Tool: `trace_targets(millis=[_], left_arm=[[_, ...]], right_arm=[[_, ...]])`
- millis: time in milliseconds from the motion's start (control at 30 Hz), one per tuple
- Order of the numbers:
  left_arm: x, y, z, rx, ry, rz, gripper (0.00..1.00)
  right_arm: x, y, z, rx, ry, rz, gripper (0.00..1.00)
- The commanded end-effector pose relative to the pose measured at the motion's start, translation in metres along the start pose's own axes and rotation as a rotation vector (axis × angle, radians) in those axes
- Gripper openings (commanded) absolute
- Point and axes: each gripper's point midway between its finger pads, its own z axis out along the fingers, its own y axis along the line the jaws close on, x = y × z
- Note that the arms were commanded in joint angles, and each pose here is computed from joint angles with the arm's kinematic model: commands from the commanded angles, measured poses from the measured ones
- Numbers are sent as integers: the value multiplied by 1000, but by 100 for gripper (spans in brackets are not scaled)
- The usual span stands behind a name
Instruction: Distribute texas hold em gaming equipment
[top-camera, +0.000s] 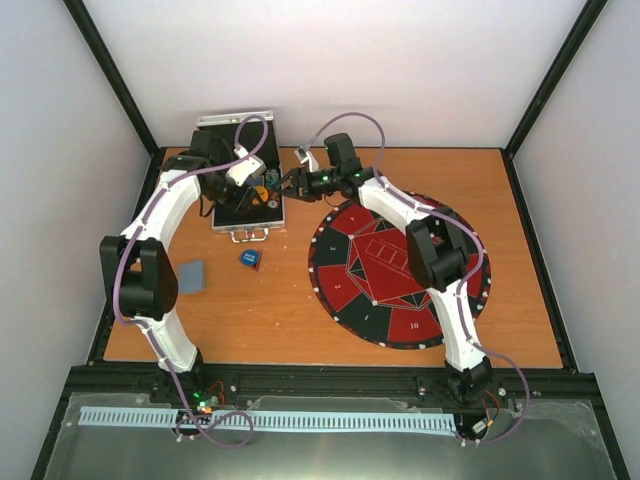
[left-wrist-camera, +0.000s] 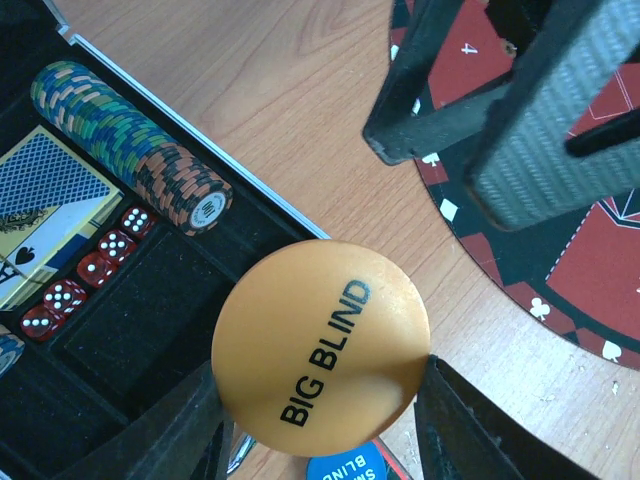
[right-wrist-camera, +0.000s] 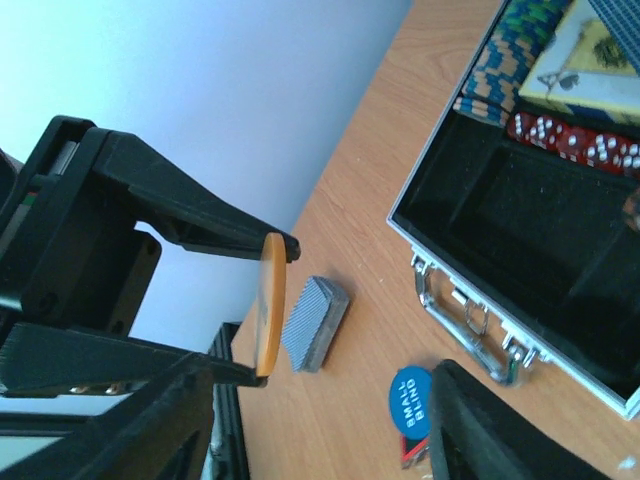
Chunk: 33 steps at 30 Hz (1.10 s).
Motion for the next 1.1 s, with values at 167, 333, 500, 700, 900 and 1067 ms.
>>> trace_targets(millis=[167,333,500,700,900,1067], left_arm=[[-11,-2,-7,7,-34,15,48],[-10,0,-5,1,-29,14,48],[-12,-1,-6,1,-35,17,47],[-13,-2,-5,10,-41,19,48],[-10,-1,-3,5,-29,24,47],[-6,0,-5,-7,-16,14,92]], right_arm=[[-12,11,24,-64,9,-11,54],[-4,9,36,-78,39,4,54],[1,12,42,-87,55,3,53],[3,19,50,-123,76,-1,25],[4,23,47,-134,95,-23,3],[-2,10,21,-21,81,-64,3]])
